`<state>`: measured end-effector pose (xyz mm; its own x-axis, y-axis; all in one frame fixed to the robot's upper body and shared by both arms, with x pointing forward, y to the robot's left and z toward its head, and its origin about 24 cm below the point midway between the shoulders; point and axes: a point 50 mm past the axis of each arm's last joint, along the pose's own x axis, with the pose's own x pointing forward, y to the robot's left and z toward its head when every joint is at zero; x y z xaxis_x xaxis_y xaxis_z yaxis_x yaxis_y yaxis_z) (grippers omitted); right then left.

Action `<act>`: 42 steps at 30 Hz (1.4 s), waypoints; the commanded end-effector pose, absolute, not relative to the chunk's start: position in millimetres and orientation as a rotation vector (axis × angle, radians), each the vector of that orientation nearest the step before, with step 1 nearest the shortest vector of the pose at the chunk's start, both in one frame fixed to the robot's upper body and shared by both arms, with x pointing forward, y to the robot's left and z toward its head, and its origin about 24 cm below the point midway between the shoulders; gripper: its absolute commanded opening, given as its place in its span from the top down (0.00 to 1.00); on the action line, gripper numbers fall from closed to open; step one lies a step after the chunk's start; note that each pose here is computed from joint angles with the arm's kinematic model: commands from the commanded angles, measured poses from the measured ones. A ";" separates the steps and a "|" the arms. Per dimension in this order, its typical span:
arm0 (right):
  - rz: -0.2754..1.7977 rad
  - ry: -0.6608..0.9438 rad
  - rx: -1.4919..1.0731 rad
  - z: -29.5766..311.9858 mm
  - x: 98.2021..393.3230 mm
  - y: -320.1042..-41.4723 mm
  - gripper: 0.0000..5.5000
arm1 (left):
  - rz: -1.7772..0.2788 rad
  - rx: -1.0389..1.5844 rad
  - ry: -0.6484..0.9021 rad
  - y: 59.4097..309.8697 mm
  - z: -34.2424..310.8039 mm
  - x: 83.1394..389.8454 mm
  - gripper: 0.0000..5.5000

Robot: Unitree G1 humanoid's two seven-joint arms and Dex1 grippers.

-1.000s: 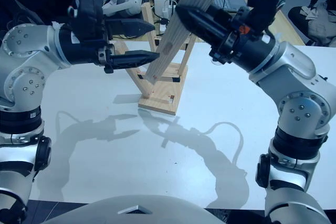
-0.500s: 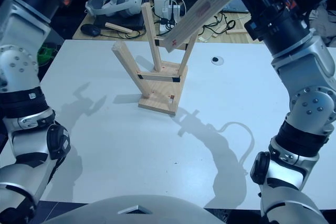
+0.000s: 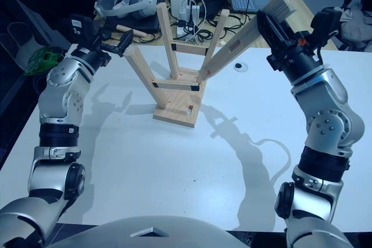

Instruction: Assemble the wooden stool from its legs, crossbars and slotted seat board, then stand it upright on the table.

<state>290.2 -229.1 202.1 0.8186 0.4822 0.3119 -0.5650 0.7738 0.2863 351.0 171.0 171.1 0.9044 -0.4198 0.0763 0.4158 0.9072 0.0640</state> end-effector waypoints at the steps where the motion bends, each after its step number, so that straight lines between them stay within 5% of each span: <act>1: 0.525 -0.185 0.392 184.4 291.2 -234.5 0.82 | -0.617 0.070 -0.017 147.7 166.2 335.1 0.03; 15: 0.449 0.032 0.400 127.8 274.7 -254.1 0.82 | -0.659 0.019 0.009 141.6 171.1 323.8 0.03; 27: 0.488 -0.007 0.492 148.4 269.1 -254.4 0.82 | -0.714 -0.021 0.042 133.0 165.3 313.1 0.03; 42: 0.382 0.102 0.375 121.2 269.5 -261.5 0.82 | -0.740 -0.054 0.033 129.1 171.7 311.5 0.03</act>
<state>269.0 -257.4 137.2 0.9030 0.4228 0.0759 -0.4183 0.8251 0.3797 312.2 131.4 166.9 0.7451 -0.6667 -0.0187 0.6646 0.7445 -0.0637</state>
